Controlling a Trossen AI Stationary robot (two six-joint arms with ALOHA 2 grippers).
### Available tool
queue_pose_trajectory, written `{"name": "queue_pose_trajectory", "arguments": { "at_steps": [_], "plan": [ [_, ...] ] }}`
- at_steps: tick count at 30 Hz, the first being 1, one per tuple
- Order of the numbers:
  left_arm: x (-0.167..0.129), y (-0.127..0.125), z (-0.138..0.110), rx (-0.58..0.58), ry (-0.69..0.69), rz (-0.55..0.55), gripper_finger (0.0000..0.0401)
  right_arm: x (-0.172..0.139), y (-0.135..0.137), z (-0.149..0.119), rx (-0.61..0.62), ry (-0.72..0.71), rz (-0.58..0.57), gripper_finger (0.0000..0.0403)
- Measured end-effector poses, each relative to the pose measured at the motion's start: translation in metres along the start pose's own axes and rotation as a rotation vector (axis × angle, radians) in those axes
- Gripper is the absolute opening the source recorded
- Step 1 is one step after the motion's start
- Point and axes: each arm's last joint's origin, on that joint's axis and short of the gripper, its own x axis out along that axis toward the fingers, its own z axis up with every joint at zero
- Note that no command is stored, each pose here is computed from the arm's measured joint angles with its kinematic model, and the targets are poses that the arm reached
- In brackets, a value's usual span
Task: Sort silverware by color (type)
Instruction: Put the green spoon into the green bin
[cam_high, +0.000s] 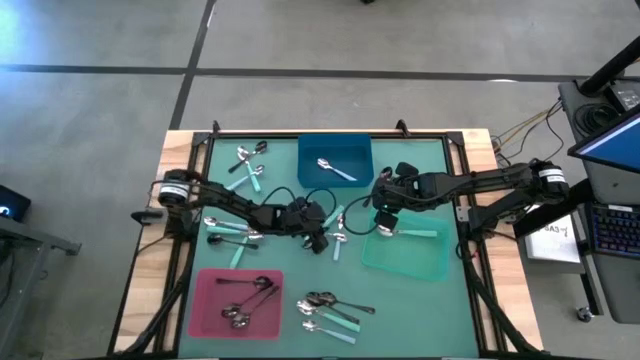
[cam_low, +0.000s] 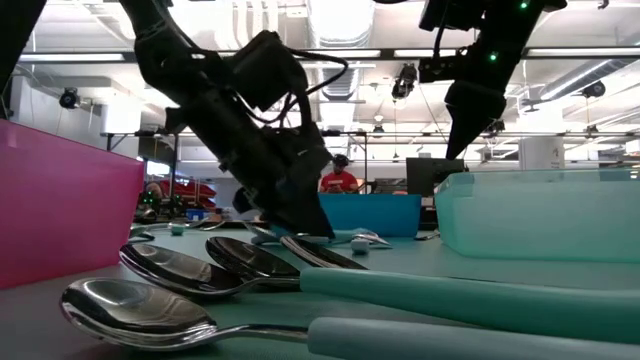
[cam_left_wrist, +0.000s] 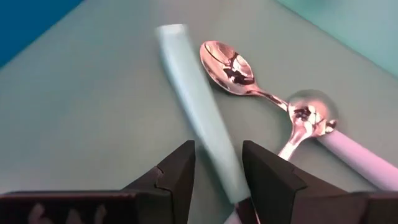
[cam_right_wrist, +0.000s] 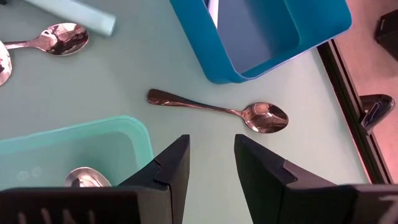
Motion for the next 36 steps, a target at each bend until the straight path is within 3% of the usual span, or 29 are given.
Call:
{"name": "queue_pose_trajectory", "arguments": {
  "at_steps": [4,9,19,25,30,36],
  "plan": [
    [0.004,0.0,-0.001,0.01,0.018,0.05,0.011,0.0,0.0,-0.001,-0.003,0.007,-0.002,0.0118],
    [0.004,0.002,-0.003,0.018,0.044,0.045,0.0031,0.0,0.0,-0.001,-0.004,0.009,-0.003,0.0118],
    [-0.013,0.001,0.008,0.068,0.018,0.015,0.0029,0.0,0.0,-0.001,0.026,0.008,-0.002,0.0118],
    [-0.045,0.004,0.033,0.114,-0.097,0.101,0.0029,0.002,0.0,-0.002,0.111,0.001,0.0,0.0118],
    [-0.076,0.007,0.053,0.108,-0.223,0.14,0.0029,0.013,0.006,-0.001,0.178,-0.091,0.033,0.0118],
    [-0.109,0.02,0.05,0.081,-0.307,0.181,0.0029,0.022,0.013,0.007,0.272,-0.28,0.103,0.0118]
  ]
}}
